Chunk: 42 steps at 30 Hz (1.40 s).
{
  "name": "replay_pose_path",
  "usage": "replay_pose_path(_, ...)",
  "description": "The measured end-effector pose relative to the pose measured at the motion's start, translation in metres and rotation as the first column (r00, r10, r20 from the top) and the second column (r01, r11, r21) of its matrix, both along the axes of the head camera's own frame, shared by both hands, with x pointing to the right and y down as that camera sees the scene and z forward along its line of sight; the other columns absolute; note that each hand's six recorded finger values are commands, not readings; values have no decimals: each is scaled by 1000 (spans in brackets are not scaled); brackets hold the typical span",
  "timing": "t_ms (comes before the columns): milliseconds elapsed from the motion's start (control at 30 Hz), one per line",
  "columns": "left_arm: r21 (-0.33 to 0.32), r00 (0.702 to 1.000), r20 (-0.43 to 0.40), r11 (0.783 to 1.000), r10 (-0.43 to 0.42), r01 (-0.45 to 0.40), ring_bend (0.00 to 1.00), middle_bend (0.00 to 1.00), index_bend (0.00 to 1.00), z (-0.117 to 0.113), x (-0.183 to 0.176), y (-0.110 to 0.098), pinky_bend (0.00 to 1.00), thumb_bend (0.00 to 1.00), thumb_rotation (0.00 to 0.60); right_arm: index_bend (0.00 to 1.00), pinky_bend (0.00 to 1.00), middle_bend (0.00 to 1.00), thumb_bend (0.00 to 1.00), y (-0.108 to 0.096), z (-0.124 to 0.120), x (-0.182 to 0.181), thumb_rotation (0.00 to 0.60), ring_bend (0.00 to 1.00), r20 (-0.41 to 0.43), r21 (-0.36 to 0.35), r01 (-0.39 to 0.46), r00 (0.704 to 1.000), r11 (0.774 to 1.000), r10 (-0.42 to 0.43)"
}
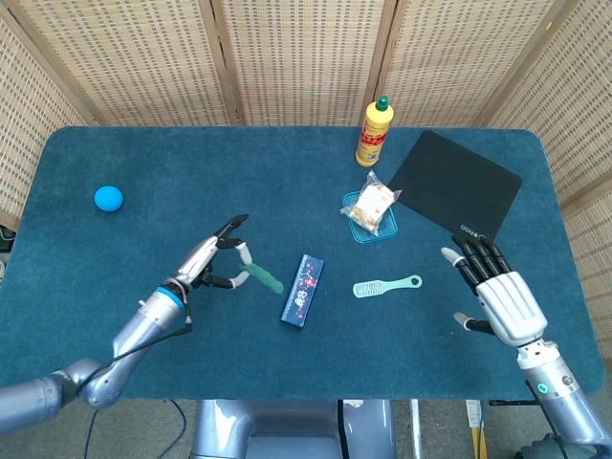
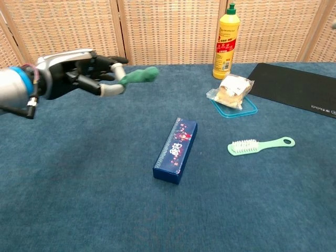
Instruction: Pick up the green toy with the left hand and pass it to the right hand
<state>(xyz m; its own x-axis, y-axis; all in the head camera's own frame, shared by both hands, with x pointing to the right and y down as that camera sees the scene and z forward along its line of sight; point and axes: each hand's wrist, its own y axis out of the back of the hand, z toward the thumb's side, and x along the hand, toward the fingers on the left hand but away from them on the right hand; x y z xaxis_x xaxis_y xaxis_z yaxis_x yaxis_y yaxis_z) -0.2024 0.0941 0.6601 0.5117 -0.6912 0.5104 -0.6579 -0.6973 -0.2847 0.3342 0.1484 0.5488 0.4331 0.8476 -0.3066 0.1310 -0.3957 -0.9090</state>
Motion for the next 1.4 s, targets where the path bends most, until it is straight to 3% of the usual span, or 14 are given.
replay_pose_path(233, -43, 998, -62, 999, 13, -16, 0, 0, 768, -3, 55, -1, 0, 614, 600, 282, 0, 34, 0, -28, -12, -29, 600, 0, 94, 8, 111, 989, 994, -111)
replay_pose_path(500, -99, 992, -124, 995, -11, -1, 0, 0, 772, -3, 98, 3, 0, 625, 600, 395, 0, 90, 2, -33, -15, -52, 600, 0, 143, 38, 197, 969, 980, -200)
replay_pose_path(800, -172, 982, -175, 984, -67, 37, 0, 0, 776, 4, 118, 5, 0, 625, 600, 443, 0, 117, 69, -36, -5, -74, 600, 0, 110, 71, 273, 954, 960, -279)
replay_pose_path(1200, -182, 978, -196, 983, -69, 32, 0, 0, 778, 4, 127, 6, 0, 627, 600, 466, 0, 132, 145, -38, -4, -113, 600, 0, 111, 91, 334, 933, 938, -343)
replay_pose_path(1400, -185, 979, -191, 982, -64, 28, 0, 0, 780, 7, 131, 8, 0, 647, 600, 487, 0, 140, 214, -44, -5, -128, 600, 0, 115, 92, 332, 933, 939, -341)
